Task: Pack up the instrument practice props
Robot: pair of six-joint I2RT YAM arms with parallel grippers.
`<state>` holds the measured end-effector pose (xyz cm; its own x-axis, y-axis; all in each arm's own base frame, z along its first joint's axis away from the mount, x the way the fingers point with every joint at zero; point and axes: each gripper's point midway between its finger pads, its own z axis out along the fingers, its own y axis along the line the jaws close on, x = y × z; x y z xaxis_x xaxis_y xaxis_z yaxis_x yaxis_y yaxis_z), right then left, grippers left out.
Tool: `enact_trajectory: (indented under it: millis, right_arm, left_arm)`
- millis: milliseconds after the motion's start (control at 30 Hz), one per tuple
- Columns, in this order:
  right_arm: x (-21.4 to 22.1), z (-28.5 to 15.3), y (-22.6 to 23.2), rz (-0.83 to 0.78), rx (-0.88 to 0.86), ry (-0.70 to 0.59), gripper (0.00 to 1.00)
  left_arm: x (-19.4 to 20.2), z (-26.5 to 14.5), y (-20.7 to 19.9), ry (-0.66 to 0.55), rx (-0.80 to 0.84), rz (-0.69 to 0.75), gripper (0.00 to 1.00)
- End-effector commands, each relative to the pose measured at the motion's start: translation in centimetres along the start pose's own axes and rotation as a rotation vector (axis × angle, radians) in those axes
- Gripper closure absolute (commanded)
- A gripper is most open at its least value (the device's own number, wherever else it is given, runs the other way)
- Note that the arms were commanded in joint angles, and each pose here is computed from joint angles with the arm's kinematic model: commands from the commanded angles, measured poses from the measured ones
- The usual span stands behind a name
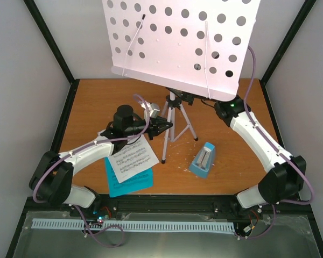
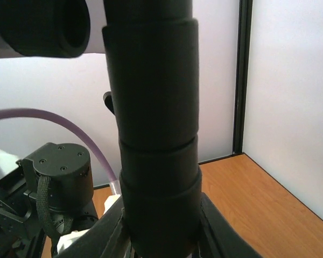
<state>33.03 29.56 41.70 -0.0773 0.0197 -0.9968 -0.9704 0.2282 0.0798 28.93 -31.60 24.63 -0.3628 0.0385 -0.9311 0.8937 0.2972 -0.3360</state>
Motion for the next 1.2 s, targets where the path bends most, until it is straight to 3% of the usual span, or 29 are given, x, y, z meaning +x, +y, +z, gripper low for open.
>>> enact_trajectory:
  millis: [0,400,733,833,900,967,1167]
  right_arm:
    - [-2.1,-0.7,6.4,-0.091,-0.132,-0.025,0.97]
    - [2.9,-1.0,7.4,-0.057,-0.081,0.021,0.97]
    - [6.4,-1.8,6.4,-0.026,0.013,0.031,0.95]
    - [6.7,-2.2,6.1,-0.031,0.051,0.026,0.85]
    - [6.7,-2.7,5.9,-0.044,0.088,0.013,0.73]
    - [6.7,-3.2,5.8,-0.053,0.123,0.002,0.55]
    - [7.6,-5.4,5.8,-0.063,0.235,-0.034,0.2]
  left_arm:
    - [-9.7,-1.9,-2.5,-0.293,-0.049,0.242,1.0]
    - [-11.7,-2.1,-6.3,-0.411,-0.13,0.384,1.0]
    - [-9.4,-1.4,-5.7,-0.347,-0.134,0.379,1.0]
    - [-8.1,-0.9,-6.0,-0.307,-0.094,0.373,1.0]
    - [-7.3,-0.5,-6.2,-0.279,-0.059,0.367,1.0]
    - [-6.6,-0.3,-6.6,-0.257,-0.023,0.356,1.0]
    - [-5.5,0.1,-7.0,-0.228,0.029,0.322,1.0]
